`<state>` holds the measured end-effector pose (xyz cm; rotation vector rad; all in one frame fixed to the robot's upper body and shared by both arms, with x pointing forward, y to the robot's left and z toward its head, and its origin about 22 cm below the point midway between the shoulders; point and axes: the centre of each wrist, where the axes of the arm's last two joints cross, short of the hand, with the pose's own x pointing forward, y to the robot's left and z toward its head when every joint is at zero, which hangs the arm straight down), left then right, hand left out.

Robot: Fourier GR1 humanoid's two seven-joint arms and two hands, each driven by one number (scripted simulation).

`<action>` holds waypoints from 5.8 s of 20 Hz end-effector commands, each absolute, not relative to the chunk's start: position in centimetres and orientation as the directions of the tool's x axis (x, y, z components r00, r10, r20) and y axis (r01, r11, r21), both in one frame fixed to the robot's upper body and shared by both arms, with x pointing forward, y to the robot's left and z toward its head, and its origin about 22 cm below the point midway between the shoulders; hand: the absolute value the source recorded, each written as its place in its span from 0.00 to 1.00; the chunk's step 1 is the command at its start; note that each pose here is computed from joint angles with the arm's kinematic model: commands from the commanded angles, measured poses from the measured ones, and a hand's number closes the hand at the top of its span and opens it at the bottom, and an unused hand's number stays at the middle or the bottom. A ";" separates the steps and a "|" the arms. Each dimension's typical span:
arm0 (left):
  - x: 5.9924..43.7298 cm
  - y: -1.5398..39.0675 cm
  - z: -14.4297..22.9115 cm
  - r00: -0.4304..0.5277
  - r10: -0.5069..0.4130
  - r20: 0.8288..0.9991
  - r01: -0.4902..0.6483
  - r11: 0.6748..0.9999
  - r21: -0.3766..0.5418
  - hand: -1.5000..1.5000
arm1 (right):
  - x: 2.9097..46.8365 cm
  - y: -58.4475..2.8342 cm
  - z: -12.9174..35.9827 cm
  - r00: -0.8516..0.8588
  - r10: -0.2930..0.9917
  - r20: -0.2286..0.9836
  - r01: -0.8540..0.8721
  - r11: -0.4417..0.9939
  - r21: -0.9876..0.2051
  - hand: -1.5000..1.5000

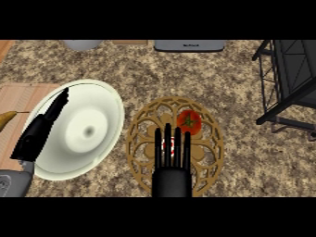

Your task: Pick the cupcake from the placemat and place it in the tiered shelf

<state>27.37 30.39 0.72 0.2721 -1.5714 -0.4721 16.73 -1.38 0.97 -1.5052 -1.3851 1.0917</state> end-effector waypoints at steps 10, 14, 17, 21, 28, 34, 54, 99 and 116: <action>26.6 31.9 0.1 -0.071 -0.458 0.886 0.116 0.879 0.463 0.50 | 18.2 -1.6 -3.2 0.067 0.996 -0.060 0.238 -0.074 -0.968 1.00; 28.0 31.4 1.1 -0.084 -0.452 0.888 0.105 0.882 0.459 0.50 | 19.7 -1.8 -3.2 0.053 0.992 -0.113 0.266 -0.123 -0.956 1.00; 27.1 31.6 0.6 -0.082 -0.451 0.889 0.114 0.881 0.458 0.50 | 25.0 -4.6 1.2 0.177 0.979 0.106 0.013 0.106 -0.994 1.00; 27.5 30.7 1.3 -0.097 -0.443 0.891 0.128 0.883 0.453 0.50 | 29.3 -7.8 3.9 0.317 0.916 0.244 -0.184 0.312 -0.932 1.00; 27.7 30.1 -0.4 -0.072 -0.456 0.887 0.117 0.880 0.461 0.50 | 37.8 -10.8 8.4 0.287 0.928 0.236 0.050 0.232 -0.971 1.00; 26.5 30.8 -1.3 -0.056 -0.457 0.888 0.108 0.881 0.460 0.50 | 36.5 -7.6 14.7 0.181 0.897 0.403 0.382 0.314 -0.869 1.00; 26.9 31.1 0.0 -0.068 -0.439 0.896 0.115 0.889 0.444 0.50 | 35.6 -14.9 35.9 0.430 0.861 0.272 0.482 0.036 -0.875 1.00; 26.5 31.8 0.8 -0.059 -0.442 0.895 0.096 0.890 0.445 0.50 | 37.4 -34.5 21.2 0.456 0.738 0.498 0.450 0.291 -0.844 0.00; 25.0 31.1 -1.1 -0.024 -0.458 0.888 0.084 0.885 0.459 0.50 | 22.9 -43.3 29.3 0.346 0.486 0.802 0.791 0.309 -0.529 0.00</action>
